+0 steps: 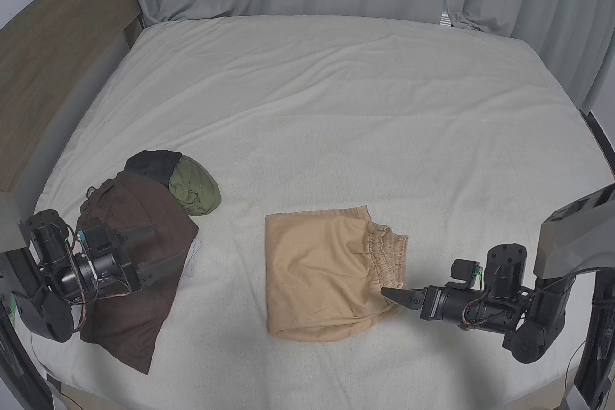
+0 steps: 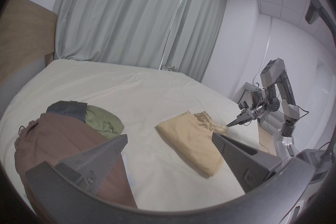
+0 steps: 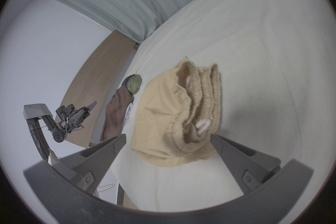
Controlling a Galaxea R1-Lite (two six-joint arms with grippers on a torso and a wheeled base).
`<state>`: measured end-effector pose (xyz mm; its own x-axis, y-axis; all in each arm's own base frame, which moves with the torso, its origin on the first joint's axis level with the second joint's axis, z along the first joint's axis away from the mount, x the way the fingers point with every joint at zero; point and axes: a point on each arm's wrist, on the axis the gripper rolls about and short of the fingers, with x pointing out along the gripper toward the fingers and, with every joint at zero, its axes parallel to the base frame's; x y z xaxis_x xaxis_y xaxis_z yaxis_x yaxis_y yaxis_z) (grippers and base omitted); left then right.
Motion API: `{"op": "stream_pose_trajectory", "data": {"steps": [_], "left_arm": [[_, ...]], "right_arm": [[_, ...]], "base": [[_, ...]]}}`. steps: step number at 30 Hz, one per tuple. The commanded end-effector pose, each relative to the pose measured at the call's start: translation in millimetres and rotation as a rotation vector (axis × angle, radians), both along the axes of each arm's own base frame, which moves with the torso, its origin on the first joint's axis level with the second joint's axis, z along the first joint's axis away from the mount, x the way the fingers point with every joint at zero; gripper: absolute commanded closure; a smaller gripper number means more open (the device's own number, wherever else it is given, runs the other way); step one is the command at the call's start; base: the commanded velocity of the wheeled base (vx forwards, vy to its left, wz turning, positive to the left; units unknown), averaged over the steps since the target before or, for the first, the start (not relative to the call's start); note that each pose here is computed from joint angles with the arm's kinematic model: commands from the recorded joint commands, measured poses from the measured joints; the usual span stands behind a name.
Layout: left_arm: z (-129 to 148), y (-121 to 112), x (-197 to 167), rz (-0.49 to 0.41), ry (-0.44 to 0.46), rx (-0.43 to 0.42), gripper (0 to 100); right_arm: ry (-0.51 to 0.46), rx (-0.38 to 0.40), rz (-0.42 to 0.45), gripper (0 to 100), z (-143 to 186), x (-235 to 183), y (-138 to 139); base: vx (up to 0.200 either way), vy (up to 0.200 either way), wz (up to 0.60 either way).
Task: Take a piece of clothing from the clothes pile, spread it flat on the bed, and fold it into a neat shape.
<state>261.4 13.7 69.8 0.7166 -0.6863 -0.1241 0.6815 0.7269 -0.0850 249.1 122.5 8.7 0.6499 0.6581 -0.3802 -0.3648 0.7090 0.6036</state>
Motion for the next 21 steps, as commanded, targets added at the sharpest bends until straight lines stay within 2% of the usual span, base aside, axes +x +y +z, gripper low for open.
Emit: {"op": "stream_pose_trajectory", "data": {"steps": [1, 12, 17, 18, 21], "left_arm": [[-15, 5, 2, 0.013, 0.051, 0.001, 0], [-13, 5, 0, 0.014, 0.043, 0.004, 0], [-12, 5, -1, 0.014, 0.041, 0.004, 0], [-12, 5, -1, 0.016, 0.040, 0.005, 0], [-12, 8, -1, 0.028, 0.040, 0.005, 0]], "right_arm": [[0.066, -0.038, -0.015, 0, -23, 3, -3], [0.120, -0.048, -0.050, 0, -55, 20, -1], [0.146, -0.004, -0.084, 0, -61, 27, 6], [0.149, 0.034, -0.086, 0, -59, 31, 14], [0.138, 0.074, -0.081, 0, -56, 35, 28]], "base": [[0.000, 0.000, 0.00], [0.000, 0.000, 0.00], [0.000, 0.000, 0.00], [0.000, 0.000, 0.00], [0.000, 0.000, 0.00]]}}
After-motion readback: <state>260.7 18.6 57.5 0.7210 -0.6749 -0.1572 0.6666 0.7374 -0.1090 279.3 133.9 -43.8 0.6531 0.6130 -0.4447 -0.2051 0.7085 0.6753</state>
